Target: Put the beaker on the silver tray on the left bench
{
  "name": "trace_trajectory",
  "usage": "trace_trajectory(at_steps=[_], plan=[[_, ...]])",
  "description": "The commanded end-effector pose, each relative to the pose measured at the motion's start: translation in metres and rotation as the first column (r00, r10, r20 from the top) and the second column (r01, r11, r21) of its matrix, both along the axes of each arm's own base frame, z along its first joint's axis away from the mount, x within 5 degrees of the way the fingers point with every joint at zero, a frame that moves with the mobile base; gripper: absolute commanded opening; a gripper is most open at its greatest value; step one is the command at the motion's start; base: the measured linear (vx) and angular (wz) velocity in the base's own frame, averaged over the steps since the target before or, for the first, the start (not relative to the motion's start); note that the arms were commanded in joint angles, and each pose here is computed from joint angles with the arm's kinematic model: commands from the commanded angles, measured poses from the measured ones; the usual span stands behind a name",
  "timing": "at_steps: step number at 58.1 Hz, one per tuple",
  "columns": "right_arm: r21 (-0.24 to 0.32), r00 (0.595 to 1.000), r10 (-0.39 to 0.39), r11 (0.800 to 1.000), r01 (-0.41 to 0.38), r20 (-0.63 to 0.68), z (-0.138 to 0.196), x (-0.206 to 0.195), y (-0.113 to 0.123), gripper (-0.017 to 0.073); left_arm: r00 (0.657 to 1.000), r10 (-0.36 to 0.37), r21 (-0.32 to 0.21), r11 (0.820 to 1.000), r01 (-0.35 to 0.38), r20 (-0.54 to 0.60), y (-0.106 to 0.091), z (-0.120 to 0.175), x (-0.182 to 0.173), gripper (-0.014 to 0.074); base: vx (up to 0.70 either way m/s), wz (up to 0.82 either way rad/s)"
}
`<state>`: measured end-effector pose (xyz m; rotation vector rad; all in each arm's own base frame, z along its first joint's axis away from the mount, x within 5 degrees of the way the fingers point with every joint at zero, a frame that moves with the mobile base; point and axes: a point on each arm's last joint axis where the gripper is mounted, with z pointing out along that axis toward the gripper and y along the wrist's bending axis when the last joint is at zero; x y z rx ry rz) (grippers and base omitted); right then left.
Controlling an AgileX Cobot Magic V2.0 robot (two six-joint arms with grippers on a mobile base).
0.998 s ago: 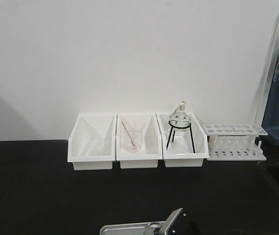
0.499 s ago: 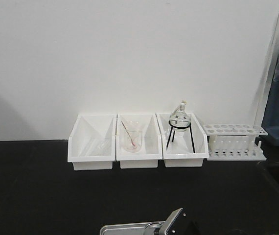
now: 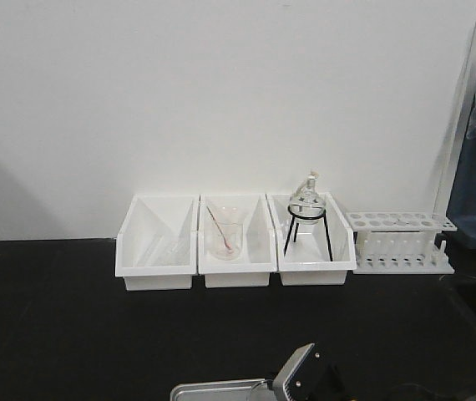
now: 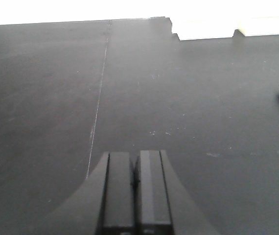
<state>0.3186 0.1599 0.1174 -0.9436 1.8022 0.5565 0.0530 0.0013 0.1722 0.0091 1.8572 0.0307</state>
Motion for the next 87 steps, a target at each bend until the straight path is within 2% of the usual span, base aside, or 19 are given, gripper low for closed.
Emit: trace_trajectory(at_steps=[1, 10, 15, 18, 22, 27, 31, 36, 43, 44, 45, 46, 49, 55, 67, 81, 87], plan=[[0.101, 0.988, -0.008, 0.995, -0.008, 0.154, 0.049, 0.004, 0.002, 0.0616, 0.998, -0.008, -0.002, 1.0, 0.009, 0.065, -0.001, -0.002, 0.001, 0.0001, 0.0, 0.0], [0.131, 0.973, -0.049, 0.991, 0.02, 0.224, 0.083, 0.0, -0.002, 0.0599, 0.998, -0.008, -0.002, 1.0, 0.009, 0.065, -0.001, -0.002, 0.001, 0.0001, 0.0, 0.0], [0.151, 0.969, -0.093, 0.987, 0.059, 0.229, 0.104, -0.004, -0.007, 0.0557, 0.998, -0.008, -0.002, 1.0, 0.009, 0.065, -0.001, -0.002, 0.001, 0.0001, 0.0, 0.0], [0.173, 0.969, -0.146, 0.978, 0.112, 0.198, 0.119, -0.007, -0.012, 0.05, 0.998, -0.008, -0.002, 1.0, 0.009, 0.065, -0.001, -0.002, 0.001, 0.0001, 0.0, 0.0], [0.195, 0.964, -0.221, 0.962, 0.19, 0.15, 0.139, -0.015, -0.02, 0.038, 0.998, -0.008, -0.002, 1.0, 0.009, 0.065, -0.001, -0.002, 0.001, 0.0001, 0.0, 0.0], [0.179, 0.935, -0.348, 0.926, 0.332, 0.066, 0.162, -0.028, -0.036, 0.0158, 0.998, -0.008, -0.002, 1.0, 0.009, 0.065, -0.001, -0.002, 0.001, 0.0001, 0.0, 0.0], [0.15, 0.89, -0.455, 0.883, 0.444, 0.042, 0.183, -0.044, -0.052, -0.0018, 0.998, -0.008, -0.002, 1.0, 0.009, 0.065, -0.001, -0.002, 0.001, 0.0001, 0.0, 0.0], [0.123, 0.833, -0.551, 0.831, 0.542, 0.051, 0.203, -0.067, -0.071, -0.0014, 0.998, -0.008, -0.002, 1.0, 0.009, 0.065, -0.001, -0.002, 0.001, 0.0001, 0.0, 0.0], [0.124, 0.762, -0.641, 0.767, 0.629, 0.092, 0.224, -0.106, -0.096, -0.0012, 0.998, -0.008, -0.002, 1.0, 0.009, 0.065, -0.001, -0.002, 0.001, 0.0001, 0.0, 0.0], [0.104, 0.749, -0.656, 0.754, 0.648, 0.088, 0.221, -0.111, -0.1, -0.0012, 0.998, -0.008, -0.002, 1.0, 0.009, 0.065, -0.001, -0.002, 0.001, 0.0001, 0.0, 0.0], [0.122, 0.744, -0.66, 0.75, 0.65, 0.1, 0.226, -0.117, -0.103, -0.0011, 0.998, -0.008, -0.002, 1.0, 0.009, 0.065, -0.001, -0.002, 0.001, 0.0001, 0.0, 0.0], [0.106, 0.735, -0.672, 0.741, 0.663, 0.097, 0.222, -0.122, -0.106, -0.001, 0.998, -0.008, -0.002, 1.0, 0.009, 0.065, -0.001, -0.002, 0.001, 0.0001, 0.0, 0.0], [0.113, 0.72, -0.685, 0.728, 0.676, 0.111, 0.222, -0.138, -0.114, -0.001, 0.998, -0.008, -0.002, 1.0, 0.009, 0.065, -0.001, -0.002, 0.001, 0.0001, 0.0, 0.0], [0.139, 0.701, -0.702, 0.712, 0.688, 0.127, 0.219, -0.162, -0.124, -0.001, 0.998, -0.008, -0.002, 1.0, 0.009, 0.065, -0.001, -0.002, 0.001, 0.0001, 0.0, 0.0], [0.207, 0.69, -0.705, 0.708, 0.675, 0.16, 0.211, -0.196, -0.136, -0.001, 0.998, -0.008, -0.002, 1.0, 0.009, 0.065, -0.001, -0.002, 0.001, 0.0001, 0.0, 0.0], [0.26, 0.68, -0.709, 0.703, 0.662, 0.186, 0.216, -0.21, -0.141, -0.001, 0.998, -0.008, -0.002, 1.0, 0.009, 0.065, -0.001, -0.002, 0.001, 0.0001, 0.0, 0.0], [0.284, 0.682, -0.715, 0.693, 0.663, 0.154, 0.216, -0.211, -0.141, -0.001, 0.998, -0.008, -0.002, 1.0, 0.009, 0.065, -0.001, -0.002, 0.001, 0.0001, 0.0, 0.0]])
